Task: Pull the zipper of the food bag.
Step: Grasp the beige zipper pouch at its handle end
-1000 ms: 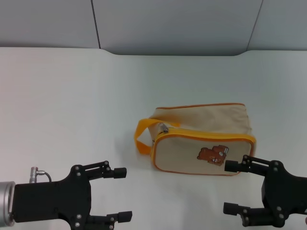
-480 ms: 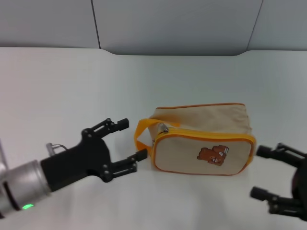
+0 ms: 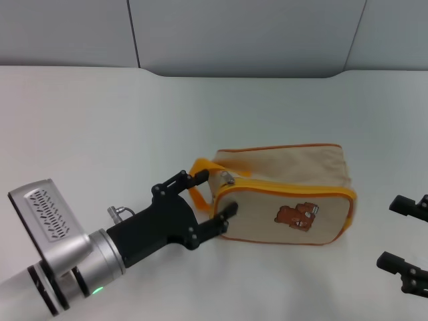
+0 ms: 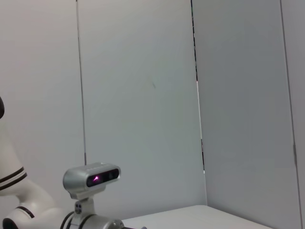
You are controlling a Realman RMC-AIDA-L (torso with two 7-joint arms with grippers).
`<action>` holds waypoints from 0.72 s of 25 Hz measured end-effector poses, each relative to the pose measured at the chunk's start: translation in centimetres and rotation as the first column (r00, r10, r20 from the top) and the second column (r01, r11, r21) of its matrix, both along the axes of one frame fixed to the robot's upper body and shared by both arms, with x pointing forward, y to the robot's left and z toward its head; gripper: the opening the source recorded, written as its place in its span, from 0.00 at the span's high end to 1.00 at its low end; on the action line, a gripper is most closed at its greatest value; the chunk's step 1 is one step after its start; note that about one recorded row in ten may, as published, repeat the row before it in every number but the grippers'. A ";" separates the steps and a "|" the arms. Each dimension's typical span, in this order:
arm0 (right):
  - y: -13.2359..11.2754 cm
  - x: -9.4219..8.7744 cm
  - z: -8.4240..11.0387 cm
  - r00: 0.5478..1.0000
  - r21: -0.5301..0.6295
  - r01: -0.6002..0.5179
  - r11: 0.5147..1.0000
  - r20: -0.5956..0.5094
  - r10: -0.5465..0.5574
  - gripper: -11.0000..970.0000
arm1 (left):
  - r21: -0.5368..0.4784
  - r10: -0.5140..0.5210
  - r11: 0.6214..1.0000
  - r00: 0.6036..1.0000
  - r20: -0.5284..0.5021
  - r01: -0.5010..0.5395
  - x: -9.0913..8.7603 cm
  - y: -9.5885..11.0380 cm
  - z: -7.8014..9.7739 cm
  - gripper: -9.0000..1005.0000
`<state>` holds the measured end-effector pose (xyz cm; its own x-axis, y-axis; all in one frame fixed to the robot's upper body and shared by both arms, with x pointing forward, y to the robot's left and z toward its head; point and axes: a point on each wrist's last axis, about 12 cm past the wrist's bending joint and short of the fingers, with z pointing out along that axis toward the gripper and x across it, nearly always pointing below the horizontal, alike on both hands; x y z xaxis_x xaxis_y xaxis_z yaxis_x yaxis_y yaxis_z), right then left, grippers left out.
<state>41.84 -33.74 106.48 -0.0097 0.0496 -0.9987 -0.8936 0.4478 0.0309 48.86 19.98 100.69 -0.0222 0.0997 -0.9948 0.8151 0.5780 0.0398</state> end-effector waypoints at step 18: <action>0.0 0.1 0.0 1.000 0.012 0.030 0.999 0.009 -0.030 0.13 | 0.034 -0.058 0.998 0.998 0.026 0.057 -0.1 -1.1 0.0 0.70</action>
